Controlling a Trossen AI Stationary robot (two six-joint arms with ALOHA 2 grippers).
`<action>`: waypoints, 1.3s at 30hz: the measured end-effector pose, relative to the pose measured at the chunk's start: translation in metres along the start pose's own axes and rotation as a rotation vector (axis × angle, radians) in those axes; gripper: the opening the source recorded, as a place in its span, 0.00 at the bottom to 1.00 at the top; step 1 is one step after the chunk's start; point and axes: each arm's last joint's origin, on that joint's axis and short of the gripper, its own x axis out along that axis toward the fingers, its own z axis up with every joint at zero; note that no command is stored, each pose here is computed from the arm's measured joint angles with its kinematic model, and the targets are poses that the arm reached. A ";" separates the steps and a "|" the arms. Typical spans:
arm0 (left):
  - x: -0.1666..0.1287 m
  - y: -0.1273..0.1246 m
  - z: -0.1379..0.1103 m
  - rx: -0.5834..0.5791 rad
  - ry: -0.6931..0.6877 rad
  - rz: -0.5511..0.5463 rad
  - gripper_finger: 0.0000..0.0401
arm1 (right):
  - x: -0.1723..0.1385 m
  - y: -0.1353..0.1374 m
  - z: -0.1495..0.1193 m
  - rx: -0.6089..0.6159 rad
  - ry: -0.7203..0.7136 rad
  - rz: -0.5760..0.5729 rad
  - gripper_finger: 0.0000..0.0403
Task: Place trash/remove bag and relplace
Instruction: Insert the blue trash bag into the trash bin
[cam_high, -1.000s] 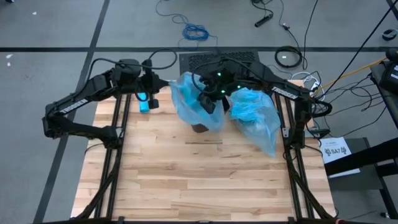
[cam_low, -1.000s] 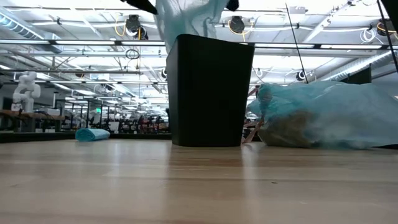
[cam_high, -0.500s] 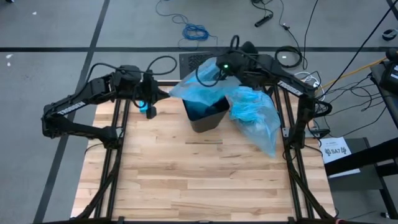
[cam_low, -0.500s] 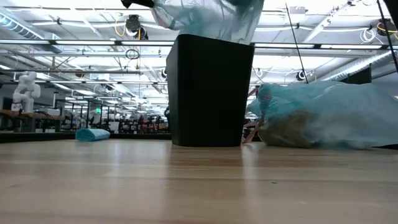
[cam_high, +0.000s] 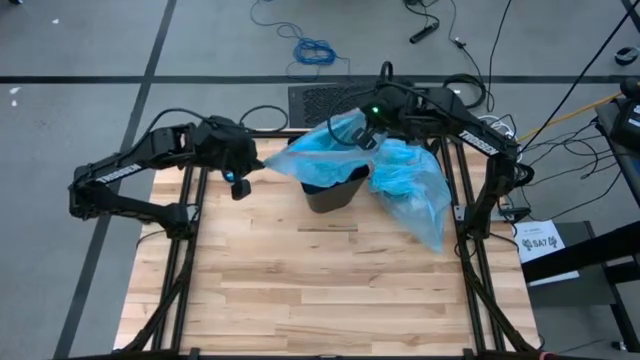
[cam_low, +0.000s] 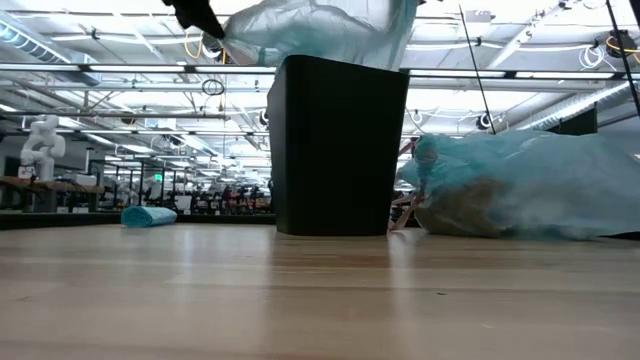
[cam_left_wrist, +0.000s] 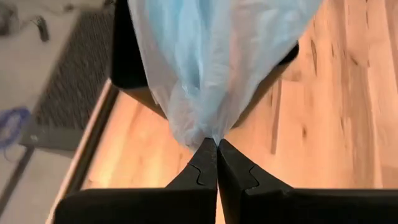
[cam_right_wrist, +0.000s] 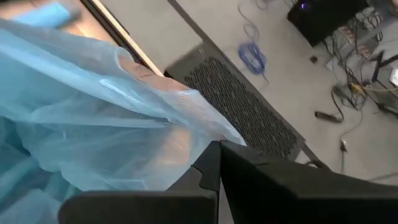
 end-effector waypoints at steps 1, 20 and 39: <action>0.002 0.000 0.000 -0.013 0.011 -0.002 0.00 | 0.000 -0.001 -0.001 -0.005 0.014 -0.004 0.00; 0.003 0.007 0.014 -0.077 -0.119 0.129 0.26 | -0.018 0.004 0.010 0.098 -0.153 0.096 0.00; -0.030 0.009 0.016 -0.165 -0.232 0.140 0.49 | -0.021 0.011 0.010 0.046 -0.127 0.316 0.00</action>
